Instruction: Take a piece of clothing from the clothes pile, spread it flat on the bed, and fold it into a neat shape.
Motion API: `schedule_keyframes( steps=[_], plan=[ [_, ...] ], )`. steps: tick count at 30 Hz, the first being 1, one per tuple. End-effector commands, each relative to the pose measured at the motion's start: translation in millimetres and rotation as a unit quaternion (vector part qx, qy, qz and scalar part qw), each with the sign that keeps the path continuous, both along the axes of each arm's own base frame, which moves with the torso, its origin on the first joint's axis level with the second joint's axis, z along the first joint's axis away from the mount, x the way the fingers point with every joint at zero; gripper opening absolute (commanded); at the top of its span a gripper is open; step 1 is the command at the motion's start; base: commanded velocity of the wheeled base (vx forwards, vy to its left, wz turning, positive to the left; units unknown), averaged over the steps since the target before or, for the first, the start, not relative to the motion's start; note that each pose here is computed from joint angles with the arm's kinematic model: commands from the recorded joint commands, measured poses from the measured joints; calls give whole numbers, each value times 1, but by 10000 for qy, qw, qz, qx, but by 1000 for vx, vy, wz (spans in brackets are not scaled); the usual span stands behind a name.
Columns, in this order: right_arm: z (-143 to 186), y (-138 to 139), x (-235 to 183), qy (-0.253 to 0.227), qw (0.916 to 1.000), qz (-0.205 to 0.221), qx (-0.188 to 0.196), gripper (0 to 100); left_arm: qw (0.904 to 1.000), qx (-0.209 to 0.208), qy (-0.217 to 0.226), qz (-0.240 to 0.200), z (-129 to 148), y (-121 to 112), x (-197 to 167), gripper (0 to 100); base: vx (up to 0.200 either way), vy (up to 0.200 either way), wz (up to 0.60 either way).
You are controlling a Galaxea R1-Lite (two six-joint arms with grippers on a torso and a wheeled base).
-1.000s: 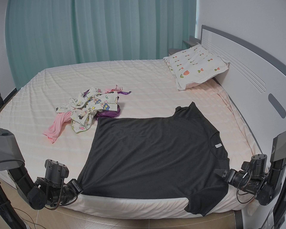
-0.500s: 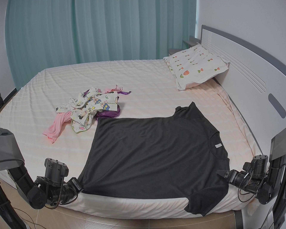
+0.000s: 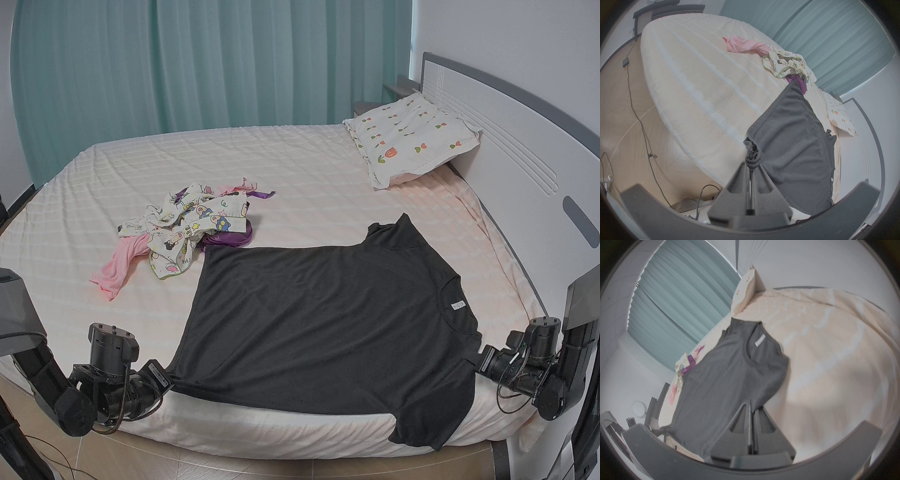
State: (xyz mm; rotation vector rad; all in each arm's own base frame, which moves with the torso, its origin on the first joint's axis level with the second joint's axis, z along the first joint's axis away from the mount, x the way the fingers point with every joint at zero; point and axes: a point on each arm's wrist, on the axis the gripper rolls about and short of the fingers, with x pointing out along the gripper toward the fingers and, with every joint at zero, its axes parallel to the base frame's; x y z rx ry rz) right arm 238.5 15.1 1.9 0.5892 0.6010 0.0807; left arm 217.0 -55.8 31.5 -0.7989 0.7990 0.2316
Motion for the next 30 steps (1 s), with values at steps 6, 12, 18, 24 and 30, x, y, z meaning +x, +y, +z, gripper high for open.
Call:
schedule_keyframes(
  steps=[6,12,18,24,30],
  plan=[
    [22,-8,53,-1169,9930,63,156,0,9992,-95,-367,142,12,2,15,0,0,0,0],
    [6,4,76,-1102,9929,383,246,0,9984,-326,-377,283,10,0,21,0,0,0,0],
    [-3,4,80,-1038,9935,393,257,100,9981,-363,-394,316,7,0,24,0,0,0,0],
    [21,-17,56,-1083,9938,63,230,100,9981,-386,-351,337,5,0,23,0,0,0,0],
    [32,-24,21,-853,9958,-147,294,100,9978,-425,-308,397,5,1,21,0,0,0,0]
  ],
)
